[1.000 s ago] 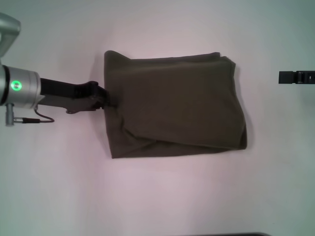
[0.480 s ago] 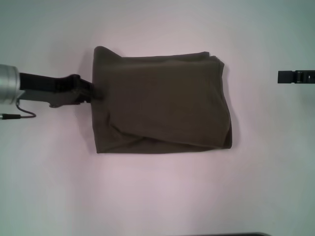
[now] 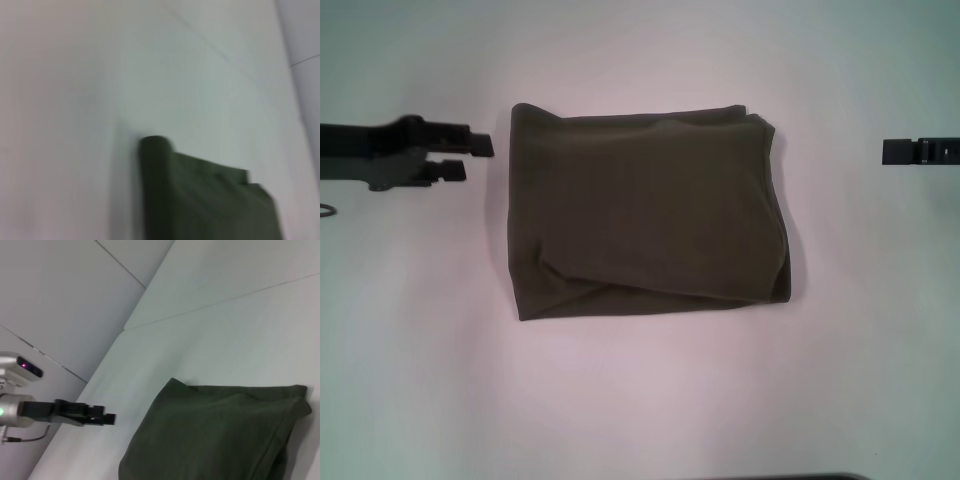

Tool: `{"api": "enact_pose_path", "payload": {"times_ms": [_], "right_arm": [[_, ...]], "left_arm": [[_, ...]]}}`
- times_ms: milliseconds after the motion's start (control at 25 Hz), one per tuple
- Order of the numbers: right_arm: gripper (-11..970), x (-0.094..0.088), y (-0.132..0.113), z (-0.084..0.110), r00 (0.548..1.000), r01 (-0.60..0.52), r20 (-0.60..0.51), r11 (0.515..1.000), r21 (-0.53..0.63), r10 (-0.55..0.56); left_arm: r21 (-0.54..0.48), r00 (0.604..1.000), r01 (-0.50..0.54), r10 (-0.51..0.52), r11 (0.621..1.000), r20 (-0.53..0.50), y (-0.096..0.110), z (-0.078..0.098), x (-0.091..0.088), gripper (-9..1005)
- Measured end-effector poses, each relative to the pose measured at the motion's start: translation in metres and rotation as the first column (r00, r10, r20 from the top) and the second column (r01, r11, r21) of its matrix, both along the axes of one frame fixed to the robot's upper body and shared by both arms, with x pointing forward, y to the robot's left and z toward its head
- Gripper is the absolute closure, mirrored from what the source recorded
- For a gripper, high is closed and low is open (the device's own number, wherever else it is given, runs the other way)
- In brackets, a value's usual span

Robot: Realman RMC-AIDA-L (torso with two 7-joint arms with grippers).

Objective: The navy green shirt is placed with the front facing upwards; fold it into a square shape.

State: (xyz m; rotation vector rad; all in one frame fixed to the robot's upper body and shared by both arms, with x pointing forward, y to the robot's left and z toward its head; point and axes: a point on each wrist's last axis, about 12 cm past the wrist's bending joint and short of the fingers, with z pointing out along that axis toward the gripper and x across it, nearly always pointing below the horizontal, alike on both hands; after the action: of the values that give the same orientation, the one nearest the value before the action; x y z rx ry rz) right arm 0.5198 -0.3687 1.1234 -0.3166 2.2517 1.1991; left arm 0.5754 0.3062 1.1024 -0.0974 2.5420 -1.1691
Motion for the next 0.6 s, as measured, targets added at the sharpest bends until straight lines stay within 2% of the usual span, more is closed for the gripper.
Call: {"api": "enact_pose_path", "payload": {"times_ms": [120, 320, 600], "right_arm": [[120, 0.002, 0.001, 0.001, 1.000, 0.000, -0.004, 1.000, 0.004, 0.000], [121, 0.006, 0.006, 0.003, 1.000, -0.013, -0.024, 1.000, 0.004, 0.014], [121, 0.015, 0.022, 0.005, 0.992, -0.058, -0.116, 0.998, 0.002, 0.058]], "left_arm": [[-0.080, 0.996, 0.072, -0.068, 0.994, 0.050, 0.007, 0.019, -0.011, 534], [-0.136, 0.985, 0.170, -0.168, 0.976, 0.029, -0.001, 0.019, -0.028, 357], [-0.158, 0.978, 0.210, -0.204, 0.965, 0.053, -0.005, 0.002, -0.046, 357]]}}
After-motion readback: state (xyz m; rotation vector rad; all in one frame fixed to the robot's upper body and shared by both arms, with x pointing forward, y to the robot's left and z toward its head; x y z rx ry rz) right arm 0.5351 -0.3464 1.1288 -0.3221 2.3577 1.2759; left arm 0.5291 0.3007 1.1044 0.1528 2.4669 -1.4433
